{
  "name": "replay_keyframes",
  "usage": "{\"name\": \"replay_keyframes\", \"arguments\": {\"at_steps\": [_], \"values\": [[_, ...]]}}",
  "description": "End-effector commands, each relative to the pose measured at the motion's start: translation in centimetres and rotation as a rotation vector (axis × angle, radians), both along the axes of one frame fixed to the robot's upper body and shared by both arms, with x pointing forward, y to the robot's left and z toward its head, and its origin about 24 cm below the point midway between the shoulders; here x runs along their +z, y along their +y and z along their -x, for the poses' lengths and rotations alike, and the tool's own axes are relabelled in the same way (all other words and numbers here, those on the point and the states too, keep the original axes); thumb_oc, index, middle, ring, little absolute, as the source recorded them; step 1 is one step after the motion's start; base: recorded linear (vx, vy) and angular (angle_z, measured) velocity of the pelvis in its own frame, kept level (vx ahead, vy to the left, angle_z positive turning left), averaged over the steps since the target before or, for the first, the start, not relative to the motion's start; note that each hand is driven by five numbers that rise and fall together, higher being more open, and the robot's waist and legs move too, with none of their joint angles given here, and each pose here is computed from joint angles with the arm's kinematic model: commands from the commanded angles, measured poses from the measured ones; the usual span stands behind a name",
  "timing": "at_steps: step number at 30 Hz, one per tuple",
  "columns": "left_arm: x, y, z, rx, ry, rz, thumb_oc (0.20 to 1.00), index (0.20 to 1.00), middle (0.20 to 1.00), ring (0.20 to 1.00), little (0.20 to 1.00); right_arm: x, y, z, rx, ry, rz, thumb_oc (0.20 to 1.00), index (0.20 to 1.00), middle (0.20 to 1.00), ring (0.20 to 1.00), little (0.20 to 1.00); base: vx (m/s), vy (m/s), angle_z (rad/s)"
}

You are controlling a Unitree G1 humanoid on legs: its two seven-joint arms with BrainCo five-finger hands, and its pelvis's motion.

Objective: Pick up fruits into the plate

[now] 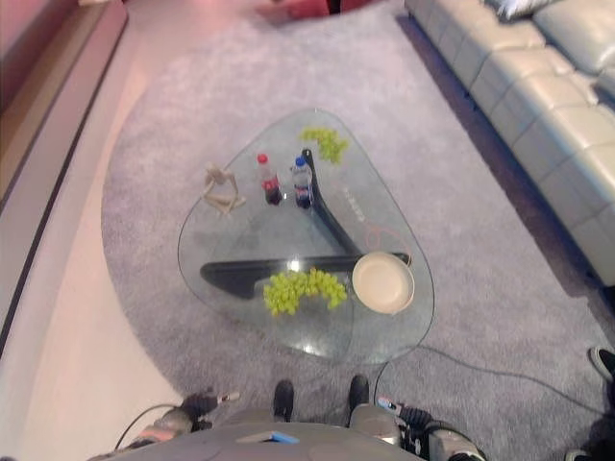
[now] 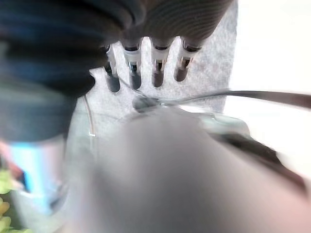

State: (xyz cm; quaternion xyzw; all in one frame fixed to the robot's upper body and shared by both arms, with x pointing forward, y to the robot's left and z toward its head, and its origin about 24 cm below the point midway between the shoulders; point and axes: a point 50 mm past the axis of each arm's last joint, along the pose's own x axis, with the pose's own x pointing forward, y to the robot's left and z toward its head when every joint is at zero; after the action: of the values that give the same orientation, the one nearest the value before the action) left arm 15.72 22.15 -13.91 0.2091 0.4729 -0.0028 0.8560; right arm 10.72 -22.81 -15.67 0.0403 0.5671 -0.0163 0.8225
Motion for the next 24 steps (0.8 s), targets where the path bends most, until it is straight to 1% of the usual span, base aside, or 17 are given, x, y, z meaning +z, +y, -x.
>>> {"name": "replay_keyframes", "arguments": {"at_steps": [1,2,3,4,7,9,12,13,17,18,19,22,24], "values": [[3.2,-0.1,-5.8,-0.122,-0.223,-0.124,1.0,1.0,1.0,1.0,1.0,1.5,-0.5,-3.8,0.033,-0.124,-0.017,1.0,1.0,1.0,1.0,1.0,0.0,0.0,0.0],[3.8,-0.1,-6.6,-0.141,-0.256,-0.147,1.0,1.0,1.0,1.0,1.0,1.7,-0.6,-4.3,0.036,-0.14,-0.017,1.0,1.0,1.0,1.0,1.0,0.0,0.0,0.0],[5.8,-0.1,-8.9,-0.188,-0.345,-0.205,1.0,1.0,1.0,1.0,1.0,2.4,-0.9,-5.6,0.04,-0.186,-0.018,1.0,1.0,1.0,1.0,1.0,0.0,0.0,0.0],[6.1,-0.1,-9.2,-0.194,-0.362,-0.217,1.0,1.0,1.0,1.0,1.0,2.6,-0.9,-5.9,0.04,-0.194,-0.019,1.0,1.0,1.0,1.0,1.0,-0.04,-0.001,-0.04],[9.5,0.4,-12.3,-0.242,-0.487,-0.322,1.0,1.0,1.0,1.0,1.0,3.8,-0.9,-8.2,0.038,-0.25,-0.02,1.0,1.0,1.0,1.0,1.0,-0.05,-0.012,-0.06],[12.8,1.5,-14.6,-0.25,-0.594,-0.428,1.0,1.0,1.0,1.0,1.0,4.6,-0.5,-9.8,0.04,-0.285,-0.011,1.0,1.0,1.0,1.0,1.0,-0.09,-0.044,-0.07],[16.1,2.3,-16.4,-0.239,-0.681,-0.501,1.0,1.0,1.0,1.0,1.0,5.5,-0.2,-11.3,0.026,-0.326,-0.01,1.0,1.0,1.0,1.0,1.0,-0.1,-0.046,-0.08],[17.8,2.4,-17.3,-0.235,-0.72,-0.539,1.0,1.0,1.0,1.0,1.0,6.0,0.1,-12.2,0.022,-0.347,-0.013,1.0,1.0,1.0,1.0,1.0,-0.08,-0.052,-0.09],[21.6,2.8,-19.4,-0.226,-0.786,-0.611,1.0,1.0,1.0,1.0,1.0,6.9,0.8,-13.8,0.017,-0.39,-0.017,1.0,1.0,1.0,1.0,1.0,-0.06,-0.046,-0.11],[23.4,2.8,-20.4,-0.231,-0.801,-0.654,1.0,1.0,1.0,1.0,1.0,7.3,1.1,-14.4,0.011,-0.411,-0.023,1.0,1.0,1.0,1.0,1.0,-0.04,-0.041,-0.14],[23.8,2.8,-20.5,-0.229,-0.806,-0.66,1.0,1.0,1.0,1.0,1.0,7.4,1.2,-14.5,0.008,-0.416,-0.025,1.0,1.0,1.0,1.0,1.0,-0.05,-0.05,-0.12],[27.8,2.1,-22.5,-0.233,-0.853,-0.745,1.0,1.0,1.0,1.0,1.0,8.2,2.2,-15.8,-0.012,-0.469,-0.055,1.0,1.0,1.0,1.0,1.0,-0.05,-0.055,-0.05],[29.5,1.4,-23.3,-0.23,-0.862,-0.775,1.0,1.0,1.0,1.0,1.0,8.8,2.9,-16.5,-0.023,-0.511,-0.075,1.0,1.0,1.0,1.0,1.0,-0.07,-0.046,-0.02]]}}
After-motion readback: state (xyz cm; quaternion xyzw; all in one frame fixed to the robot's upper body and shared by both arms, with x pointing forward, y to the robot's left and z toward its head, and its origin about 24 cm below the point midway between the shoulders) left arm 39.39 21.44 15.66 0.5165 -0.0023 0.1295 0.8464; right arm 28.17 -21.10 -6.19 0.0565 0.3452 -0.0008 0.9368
